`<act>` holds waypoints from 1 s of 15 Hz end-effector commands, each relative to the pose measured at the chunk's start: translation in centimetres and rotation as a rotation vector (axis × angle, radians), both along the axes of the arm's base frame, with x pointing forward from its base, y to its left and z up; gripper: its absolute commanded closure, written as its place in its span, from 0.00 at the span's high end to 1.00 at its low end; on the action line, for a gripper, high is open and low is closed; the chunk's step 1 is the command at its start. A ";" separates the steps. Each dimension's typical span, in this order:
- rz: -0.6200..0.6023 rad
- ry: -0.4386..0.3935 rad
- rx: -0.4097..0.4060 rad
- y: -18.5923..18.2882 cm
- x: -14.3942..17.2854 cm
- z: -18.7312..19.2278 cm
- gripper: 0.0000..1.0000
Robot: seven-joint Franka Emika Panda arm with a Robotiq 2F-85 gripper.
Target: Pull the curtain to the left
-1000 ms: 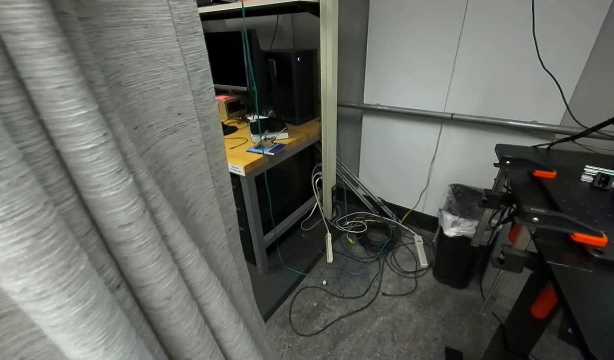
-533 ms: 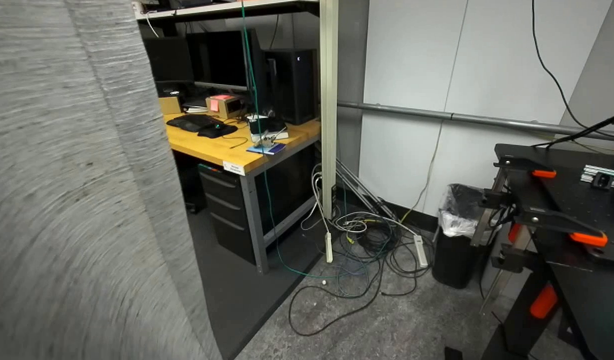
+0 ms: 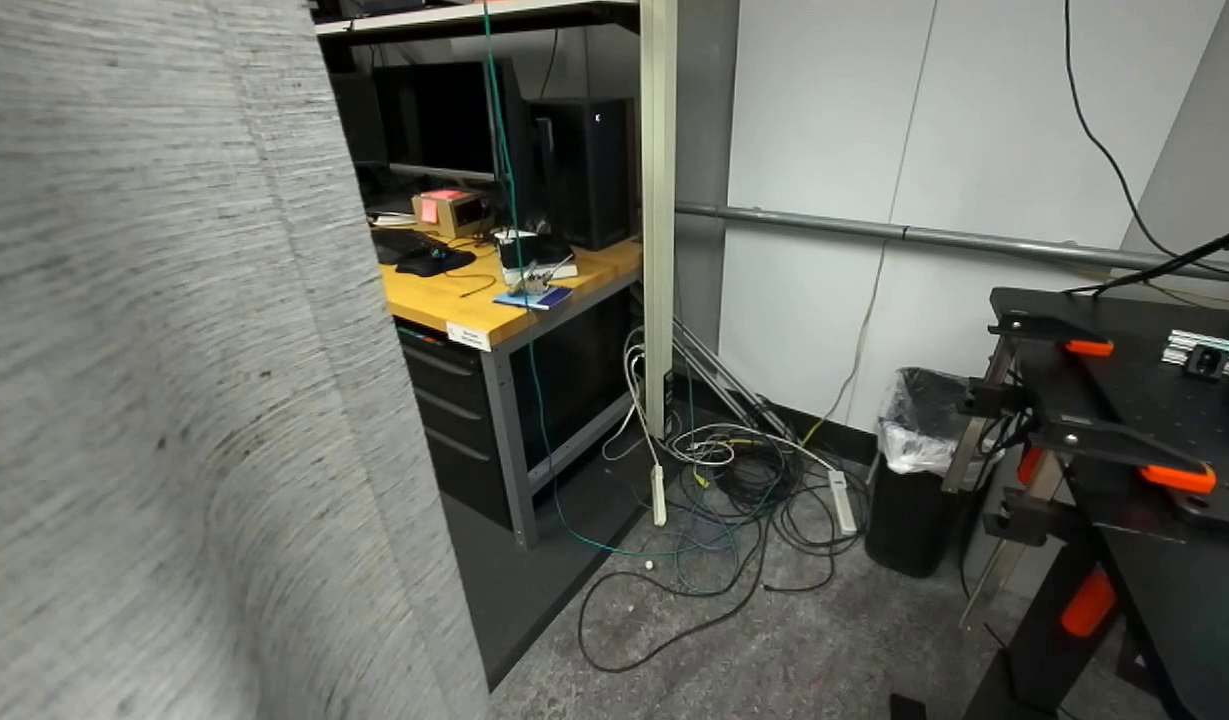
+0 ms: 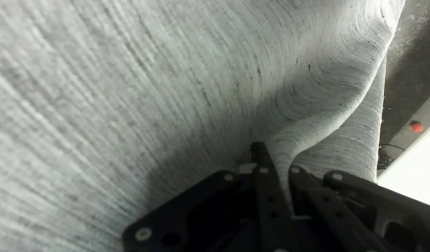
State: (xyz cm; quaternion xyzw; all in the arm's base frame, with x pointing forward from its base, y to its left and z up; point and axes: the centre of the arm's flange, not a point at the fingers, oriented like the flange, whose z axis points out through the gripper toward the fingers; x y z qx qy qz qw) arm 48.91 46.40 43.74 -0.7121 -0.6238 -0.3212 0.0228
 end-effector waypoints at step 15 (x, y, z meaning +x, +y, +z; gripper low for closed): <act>-0.434 0.221 -0.193 -17.2 7.6 -3.9 0.00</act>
